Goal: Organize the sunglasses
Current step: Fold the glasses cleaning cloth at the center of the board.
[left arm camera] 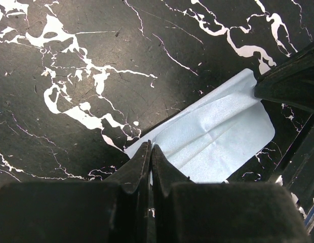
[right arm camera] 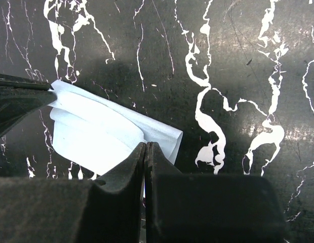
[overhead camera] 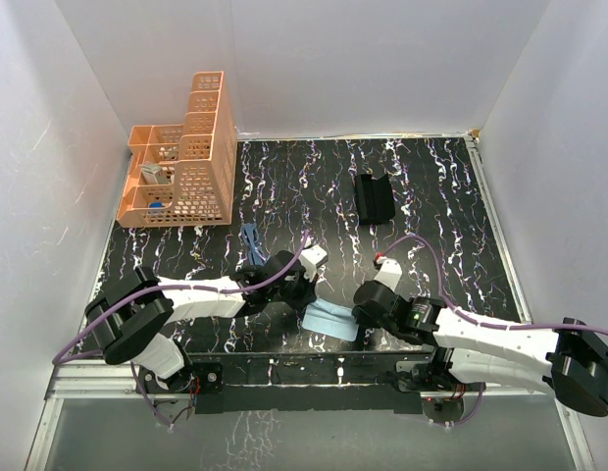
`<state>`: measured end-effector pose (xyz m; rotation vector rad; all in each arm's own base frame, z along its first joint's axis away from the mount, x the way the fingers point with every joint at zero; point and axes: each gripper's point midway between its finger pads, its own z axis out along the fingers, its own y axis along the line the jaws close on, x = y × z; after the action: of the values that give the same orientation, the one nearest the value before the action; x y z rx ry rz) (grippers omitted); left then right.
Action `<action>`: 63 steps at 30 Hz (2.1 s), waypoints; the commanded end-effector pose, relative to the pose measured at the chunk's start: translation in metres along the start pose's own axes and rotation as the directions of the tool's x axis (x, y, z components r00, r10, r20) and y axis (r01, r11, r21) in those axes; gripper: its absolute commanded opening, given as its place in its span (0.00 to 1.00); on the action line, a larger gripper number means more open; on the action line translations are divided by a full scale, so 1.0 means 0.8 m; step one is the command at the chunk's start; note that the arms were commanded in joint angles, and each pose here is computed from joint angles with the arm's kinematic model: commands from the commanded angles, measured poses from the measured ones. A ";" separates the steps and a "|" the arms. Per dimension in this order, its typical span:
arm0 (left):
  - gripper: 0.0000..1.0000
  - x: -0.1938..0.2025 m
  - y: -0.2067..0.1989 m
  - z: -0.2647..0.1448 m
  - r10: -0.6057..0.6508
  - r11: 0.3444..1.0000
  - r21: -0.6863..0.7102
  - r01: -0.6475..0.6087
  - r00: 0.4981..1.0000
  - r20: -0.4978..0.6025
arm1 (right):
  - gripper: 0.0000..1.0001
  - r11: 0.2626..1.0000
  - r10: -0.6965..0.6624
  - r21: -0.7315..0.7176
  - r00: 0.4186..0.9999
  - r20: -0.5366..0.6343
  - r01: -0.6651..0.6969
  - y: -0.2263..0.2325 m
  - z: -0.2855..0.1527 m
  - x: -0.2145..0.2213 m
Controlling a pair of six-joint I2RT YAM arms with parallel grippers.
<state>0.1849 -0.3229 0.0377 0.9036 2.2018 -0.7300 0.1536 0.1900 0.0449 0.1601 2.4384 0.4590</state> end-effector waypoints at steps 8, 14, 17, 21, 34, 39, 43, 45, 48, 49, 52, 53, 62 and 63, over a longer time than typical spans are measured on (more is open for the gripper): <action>0.00 0.002 -0.009 -0.013 0.000 1.000 0.008 0.000 1.000 0.012 | 0.00 1.000 0.019 0.006 0.999 0.029 -0.019 0.003 -0.004 0.000; 0.00 0.001 -0.012 -0.016 0.006 1.000 0.005 -0.006 1.000 0.017 | 0.00 1.000 0.022 0.010 0.999 0.027 -0.022 0.002 -0.006 0.002; 0.00 0.001 -0.013 -0.017 0.007 1.000 0.005 -0.007 1.000 0.016 | 0.00 1.000 0.025 0.009 0.999 0.026 -0.025 0.001 -0.008 0.003; 0.00 0.003 -0.016 -0.018 0.006 1.000 0.008 -0.006 1.000 0.014 | 0.00 1.000 0.026 0.008 0.999 0.028 -0.026 0.001 -0.010 0.003; 0.00 0.012 -0.020 -0.019 0.013 1.000 0.002 -0.013 1.000 0.002 | 0.00 1.000 0.020 0.006 1.000 0.017 -0.021 0.003 -0.010 0.013; 0.00 0.014 -0.021 -0.020 0.012 1.000 0.003 -0.012 1.000 0.002 | 0.00 1.000 0.021 0.008 1.000 0.016 -0.022 0.003 -0.010 0.016; 0.00 0.016 -0.021 -0.021 0.011 1.000 0.002 -0.011 1.000 0.000 | 0.00 1.000 0.024 0.009 1.000 0.015 -0.024 0.001 -0.010 0.017; 0.00 0.018 -0.021 -0.022 0.011 1.000 0.001 -0.011 1.000 -0.001 | 0.00 1.000 0.025 0.007 1.000 0.015 -0.025 0.001 -0.011 0.018; 0.00 0.018 -0.023 -0.022 0.010 1.000 0.006 -0.010 1.000 -0.001 | 0.00 1.000 0.024 0.008 1.000 0.014 -0.024 0.000 -0.011 0.019; 0.00 0.018 -0.023 -0.022 0.010 1.000 0.008 -0.010 1.000 0.000 | 0.00 1.000 0.023 0.010 1.000 0.012 -0.023 0.000 -0.010 0.019; 0.00 0.019 -0.024 -0.021 0.012 1.000 0.007 -0.012 1.000 -0.004 | 0.00 1.000 0.022 0.012 1.000 0.012 -0.022 0.000 -0.010 0.020; 0.00 0.019 -0.024 -0.021 0.012 1.000 0.007 -0.012 1.000 -0.004 | 0.00 1.000 0.022 0.011 1.000 0.012 -0.022 0.000 -0.010 0.021; 0.00 0.023 -0.025 -0.019 0.010 1.000 0.008 -0.010 1.000 -0.008 | 0.00 1.000 0.023 0.016 1.000 0.010 -0.023 -0.003 -0.011 0.022; 0.00 0.023 -0.025 -0.019 0.010 1.000 0.008 -0.010 1.000 -0.009 | 0.00 1.000 0.023 0.017 1.000 0.009 -0.023 -0.004 -0.011 0.023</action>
<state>0.1574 -0.3185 0.0355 0.9303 2.2103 -0.7210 0.1302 0.1926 0.0392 0.1666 2.4647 0.4567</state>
